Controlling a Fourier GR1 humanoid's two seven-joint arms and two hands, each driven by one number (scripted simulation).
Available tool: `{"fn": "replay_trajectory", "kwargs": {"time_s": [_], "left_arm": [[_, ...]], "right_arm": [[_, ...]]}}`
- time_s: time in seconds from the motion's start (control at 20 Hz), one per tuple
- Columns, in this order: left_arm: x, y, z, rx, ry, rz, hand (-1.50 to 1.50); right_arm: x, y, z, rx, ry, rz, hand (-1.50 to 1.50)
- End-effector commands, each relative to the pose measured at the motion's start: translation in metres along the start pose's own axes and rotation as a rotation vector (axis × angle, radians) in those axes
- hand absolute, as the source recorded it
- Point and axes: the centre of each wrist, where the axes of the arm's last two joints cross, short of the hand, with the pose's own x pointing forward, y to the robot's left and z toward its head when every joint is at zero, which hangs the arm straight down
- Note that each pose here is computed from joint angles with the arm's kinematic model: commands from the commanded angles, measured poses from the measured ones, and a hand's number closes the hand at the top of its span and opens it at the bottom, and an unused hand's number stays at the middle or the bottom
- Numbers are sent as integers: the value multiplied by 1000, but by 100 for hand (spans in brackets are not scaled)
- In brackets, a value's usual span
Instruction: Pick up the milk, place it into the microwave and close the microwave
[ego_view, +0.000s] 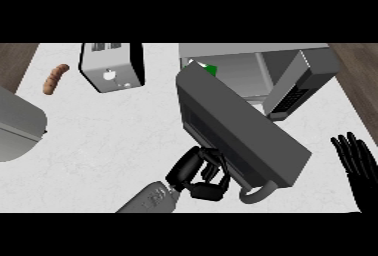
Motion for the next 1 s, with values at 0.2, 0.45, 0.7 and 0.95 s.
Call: {"fn": "replay_trajectory", "kwargs": {"time_s": [0.2, 0.45, 0.7, 0.95], "left_arm": [[9, -7, -22, 23, -18, 28, 150], [26, -14, -31, 86, -47, 89, 150], [41, -5, -47, 240, -86, 93, 150], [48, 5, -61, 378, -59, 97, 150]], "right_arm": [[30, 8, -22, 116, -59, -63, -150], [46, 1, -37, 185, -79, -84, -150], [62, -4, -56, 223, -89, -35, -150], [78, -17, -59, 246, -113, -7, -150]]}}
